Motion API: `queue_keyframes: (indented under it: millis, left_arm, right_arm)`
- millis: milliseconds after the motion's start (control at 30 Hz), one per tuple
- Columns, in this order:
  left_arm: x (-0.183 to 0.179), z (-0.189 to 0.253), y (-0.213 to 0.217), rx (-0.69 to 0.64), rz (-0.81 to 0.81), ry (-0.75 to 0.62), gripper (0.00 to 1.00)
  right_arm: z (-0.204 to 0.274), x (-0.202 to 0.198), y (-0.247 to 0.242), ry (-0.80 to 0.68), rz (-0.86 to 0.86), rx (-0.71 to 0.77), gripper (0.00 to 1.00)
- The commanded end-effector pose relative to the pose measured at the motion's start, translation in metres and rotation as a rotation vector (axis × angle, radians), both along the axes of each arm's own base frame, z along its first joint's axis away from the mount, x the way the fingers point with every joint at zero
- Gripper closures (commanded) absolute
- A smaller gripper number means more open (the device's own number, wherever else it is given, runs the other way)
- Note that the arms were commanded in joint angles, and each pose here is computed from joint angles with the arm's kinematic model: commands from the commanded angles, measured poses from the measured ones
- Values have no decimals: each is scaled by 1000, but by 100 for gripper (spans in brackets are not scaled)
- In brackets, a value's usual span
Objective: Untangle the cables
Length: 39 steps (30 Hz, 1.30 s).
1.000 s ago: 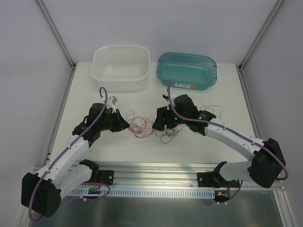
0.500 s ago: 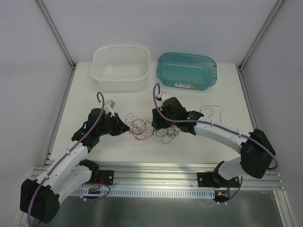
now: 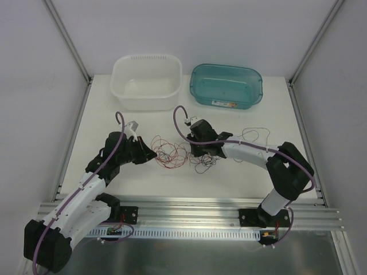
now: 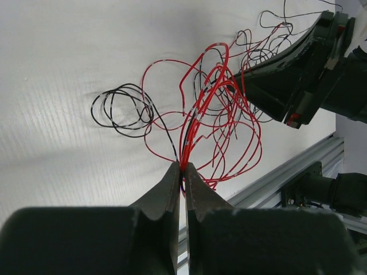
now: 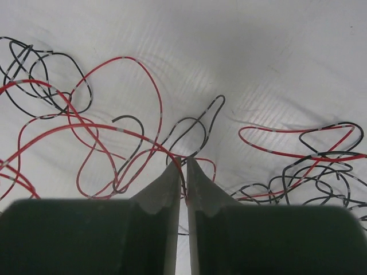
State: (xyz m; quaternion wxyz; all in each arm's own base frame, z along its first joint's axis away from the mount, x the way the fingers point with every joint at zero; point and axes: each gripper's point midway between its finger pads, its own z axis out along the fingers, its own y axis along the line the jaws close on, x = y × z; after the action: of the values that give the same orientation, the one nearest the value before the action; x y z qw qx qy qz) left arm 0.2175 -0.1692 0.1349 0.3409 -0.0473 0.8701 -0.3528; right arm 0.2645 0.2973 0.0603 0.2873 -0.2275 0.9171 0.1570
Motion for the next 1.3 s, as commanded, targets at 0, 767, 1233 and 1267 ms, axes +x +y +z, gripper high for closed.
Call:
queue_keyframes:
  millis: [0, 767, 1233, 1267]
  left_arm:
    - [0, -5, 3, 7, 30, -5, 100]
    - [27, -43, 92, 190, 495, 203, 78]
    - [11, 33, 45, 10, 172, -35, 14]
    - [12, 37, 39, 0, 141, -39, 10]
  right_arm:
    - [38, 20, -2, -124, -36, 38, 91]
    - [309, -35, -175, -566, -254, 293, 99]
    - [301, -27, -138, -470, -151, 380, 99]
    - [304, -26, -135, -467, -138, 389, 99]
